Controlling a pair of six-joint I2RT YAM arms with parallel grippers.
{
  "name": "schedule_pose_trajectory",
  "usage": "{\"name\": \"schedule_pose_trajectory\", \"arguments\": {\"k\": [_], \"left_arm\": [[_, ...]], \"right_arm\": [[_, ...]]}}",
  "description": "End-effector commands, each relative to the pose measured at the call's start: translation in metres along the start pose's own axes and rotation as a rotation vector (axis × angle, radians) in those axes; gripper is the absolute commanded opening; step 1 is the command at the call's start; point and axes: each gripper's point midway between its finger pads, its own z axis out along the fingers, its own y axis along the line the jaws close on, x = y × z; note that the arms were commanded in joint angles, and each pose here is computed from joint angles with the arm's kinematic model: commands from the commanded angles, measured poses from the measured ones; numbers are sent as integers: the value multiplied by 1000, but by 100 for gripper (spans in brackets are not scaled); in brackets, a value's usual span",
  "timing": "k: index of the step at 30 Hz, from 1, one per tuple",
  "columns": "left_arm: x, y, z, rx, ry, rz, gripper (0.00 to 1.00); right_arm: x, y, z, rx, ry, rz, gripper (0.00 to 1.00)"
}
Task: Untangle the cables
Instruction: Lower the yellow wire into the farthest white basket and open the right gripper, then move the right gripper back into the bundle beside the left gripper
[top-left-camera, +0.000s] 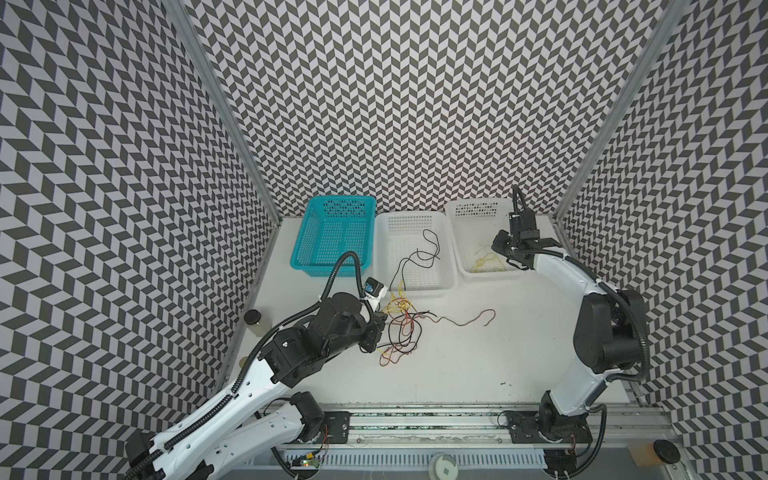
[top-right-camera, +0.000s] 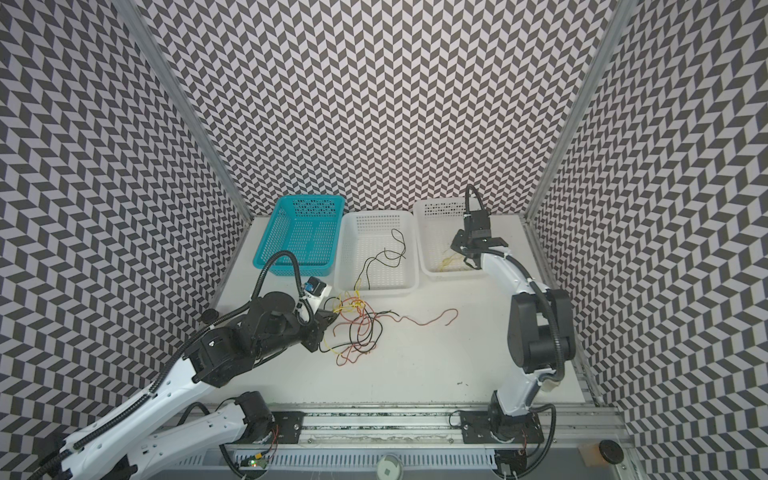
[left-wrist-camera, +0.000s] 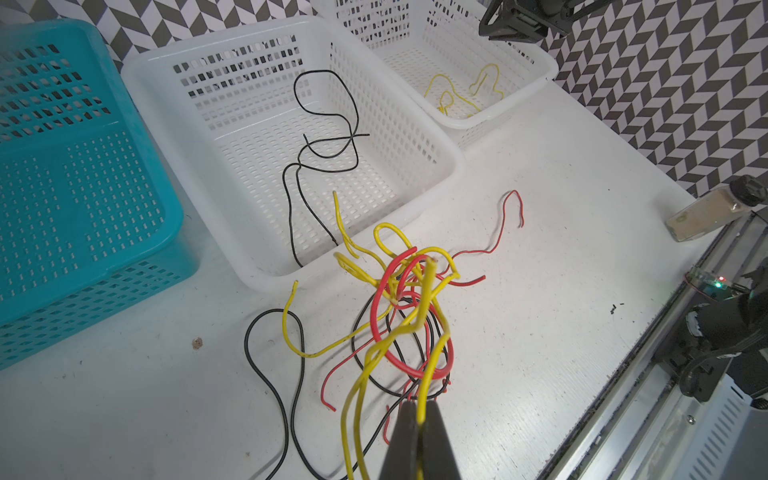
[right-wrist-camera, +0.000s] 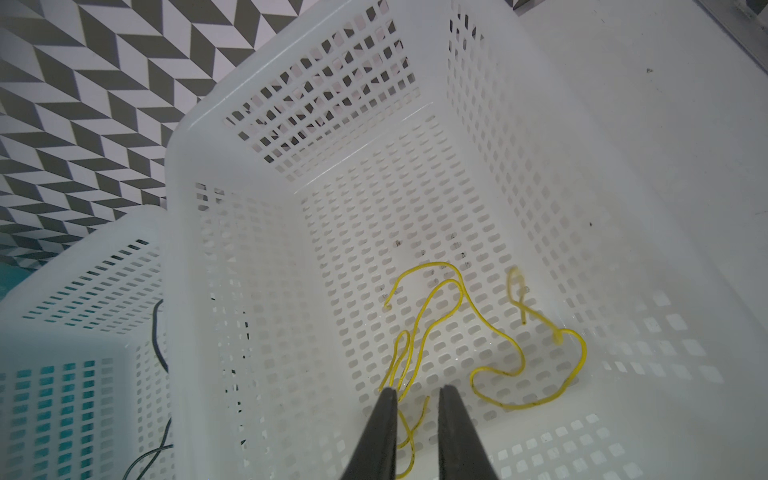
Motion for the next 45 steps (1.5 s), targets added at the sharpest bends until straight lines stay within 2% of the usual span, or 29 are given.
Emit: {"name": "schedule_pose_trajectory", "arguments": {"k": [1,6,10,14,22,26,30,36,45], "left_arm": [[-7,0,-3,6,-36,4,0],[-7,0,-3,13,-36,-3,0],[-8,-2,-3,34,-37,-12,0],[-10,-6,-5,66,-39,-20,0],[-14,-17,-11,136,-57,-28,0],[-14,-23,-12,185,-55,-36,0],[-14,-28,-13,219,-45,-38,0],[-13,-28,-15,219,-48,-41,0],[-14,-30,-15,240,-44,-45,0]], "right_arm": [[-20,15,-18,-61,-37,13,25],[-14,31,-38,-164,-1,19,32],[11,62,-61,-343,89,-12,38],[47,92,-99,-500,124,-114,41],[136,150,-214,-949,64,-379,46],[178,166,-255,-1095,59,-501,47],[211,170,-264,-1137,65,-604,47],[232,160,-273,-1211,27,-633,46],[250,165,-276,-1243,16,-682,43]]}}
